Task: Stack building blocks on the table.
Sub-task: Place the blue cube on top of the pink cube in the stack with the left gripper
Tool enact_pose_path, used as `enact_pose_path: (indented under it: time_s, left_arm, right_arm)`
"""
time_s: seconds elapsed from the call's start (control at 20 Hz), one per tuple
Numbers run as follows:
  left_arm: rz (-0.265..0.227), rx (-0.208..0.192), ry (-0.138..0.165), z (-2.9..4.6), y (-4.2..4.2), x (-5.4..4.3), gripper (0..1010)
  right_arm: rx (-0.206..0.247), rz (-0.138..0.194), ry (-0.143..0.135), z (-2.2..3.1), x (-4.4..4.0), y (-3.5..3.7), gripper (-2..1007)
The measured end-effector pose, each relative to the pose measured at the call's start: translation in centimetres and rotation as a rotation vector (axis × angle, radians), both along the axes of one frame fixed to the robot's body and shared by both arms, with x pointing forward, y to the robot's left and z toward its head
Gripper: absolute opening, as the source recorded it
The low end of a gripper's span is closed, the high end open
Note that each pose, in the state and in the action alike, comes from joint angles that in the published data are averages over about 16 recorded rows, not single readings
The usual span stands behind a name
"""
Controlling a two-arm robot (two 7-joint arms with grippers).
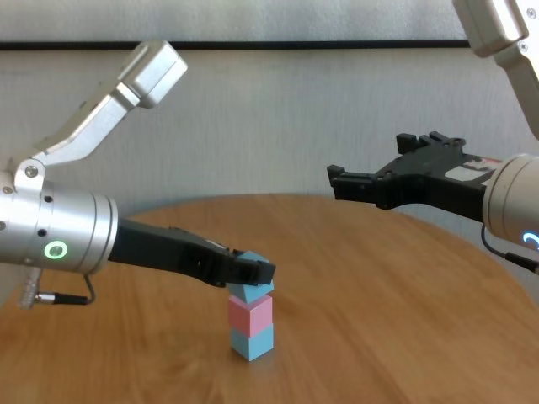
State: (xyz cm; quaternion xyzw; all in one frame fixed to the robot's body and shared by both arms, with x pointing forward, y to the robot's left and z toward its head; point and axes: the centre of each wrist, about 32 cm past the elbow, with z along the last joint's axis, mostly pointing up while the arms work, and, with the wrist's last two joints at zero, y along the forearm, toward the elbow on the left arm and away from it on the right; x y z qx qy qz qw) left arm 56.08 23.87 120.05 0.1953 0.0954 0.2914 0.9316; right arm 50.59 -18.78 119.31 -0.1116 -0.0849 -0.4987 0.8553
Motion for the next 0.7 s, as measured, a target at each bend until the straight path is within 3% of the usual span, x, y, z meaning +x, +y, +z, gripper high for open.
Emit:
enact_pose_path:
  time_s: [0.7]
  left_arm:
    - [0.006,0.018,0.008,-0.26,-0.27,0.32,399]
  right_arm:
    - [0.0,0.0,0.0,0.0,0.0,0.0,1005]
